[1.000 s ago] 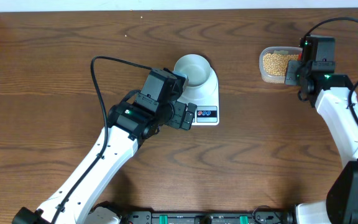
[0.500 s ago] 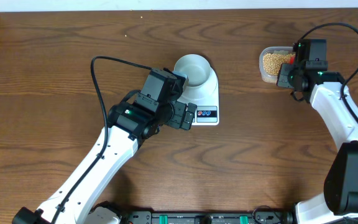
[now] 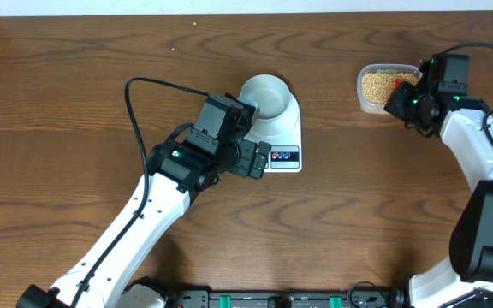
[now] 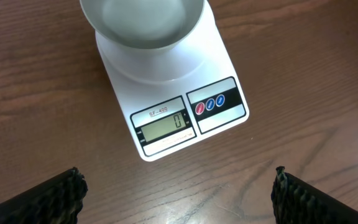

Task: Scoop item into bowl and weigh 50g on scale
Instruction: 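Dip the red scoop into the chickpeas with the right gripper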

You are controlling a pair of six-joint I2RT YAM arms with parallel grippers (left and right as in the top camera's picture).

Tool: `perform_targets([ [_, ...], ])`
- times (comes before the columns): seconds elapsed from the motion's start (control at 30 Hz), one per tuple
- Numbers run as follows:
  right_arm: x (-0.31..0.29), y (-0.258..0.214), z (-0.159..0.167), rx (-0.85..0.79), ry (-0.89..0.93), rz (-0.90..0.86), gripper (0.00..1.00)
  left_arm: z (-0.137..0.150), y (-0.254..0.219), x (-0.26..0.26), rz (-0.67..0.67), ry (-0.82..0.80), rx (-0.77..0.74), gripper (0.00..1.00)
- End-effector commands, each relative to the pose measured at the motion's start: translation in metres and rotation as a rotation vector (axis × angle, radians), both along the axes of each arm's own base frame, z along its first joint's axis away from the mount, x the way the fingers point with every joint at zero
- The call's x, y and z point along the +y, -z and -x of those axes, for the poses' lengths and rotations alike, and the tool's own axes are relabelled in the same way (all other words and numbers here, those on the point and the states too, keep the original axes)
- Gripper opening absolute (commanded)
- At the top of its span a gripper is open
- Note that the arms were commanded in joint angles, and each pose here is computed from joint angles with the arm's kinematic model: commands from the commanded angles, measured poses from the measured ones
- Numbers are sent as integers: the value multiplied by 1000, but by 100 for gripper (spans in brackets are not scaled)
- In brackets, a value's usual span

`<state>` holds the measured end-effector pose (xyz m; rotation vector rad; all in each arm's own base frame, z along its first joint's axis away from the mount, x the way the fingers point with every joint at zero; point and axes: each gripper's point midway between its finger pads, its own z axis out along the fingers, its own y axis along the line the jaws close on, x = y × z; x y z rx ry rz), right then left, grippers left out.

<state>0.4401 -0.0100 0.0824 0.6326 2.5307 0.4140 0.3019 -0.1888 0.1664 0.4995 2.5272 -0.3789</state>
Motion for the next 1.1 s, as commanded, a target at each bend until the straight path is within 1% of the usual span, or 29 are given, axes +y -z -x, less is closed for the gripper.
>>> perform_targets([
  [0.0,10,29,9,94,21,-141,1,2,6,1,-12,-4,15,97],
  [0.2,11,28,9,91,14,-200,1,2,6,1,-12,-4,15,97],
  [0.4,13,16,6,52,-17,-317,1,2,6,1,-12,-4,15,97],
  [0.67,11,-5,3,-48,-125,-434,1,2,6,1,-12,-4,15,98],
  [0.87,7,-15,5,-102,-190,-453,1,2,6,1,-12,-4,15,97],
  [1.07,2,-29,6,-147,-209,-424,1,2,6,1,-12,-4,15,97],
])
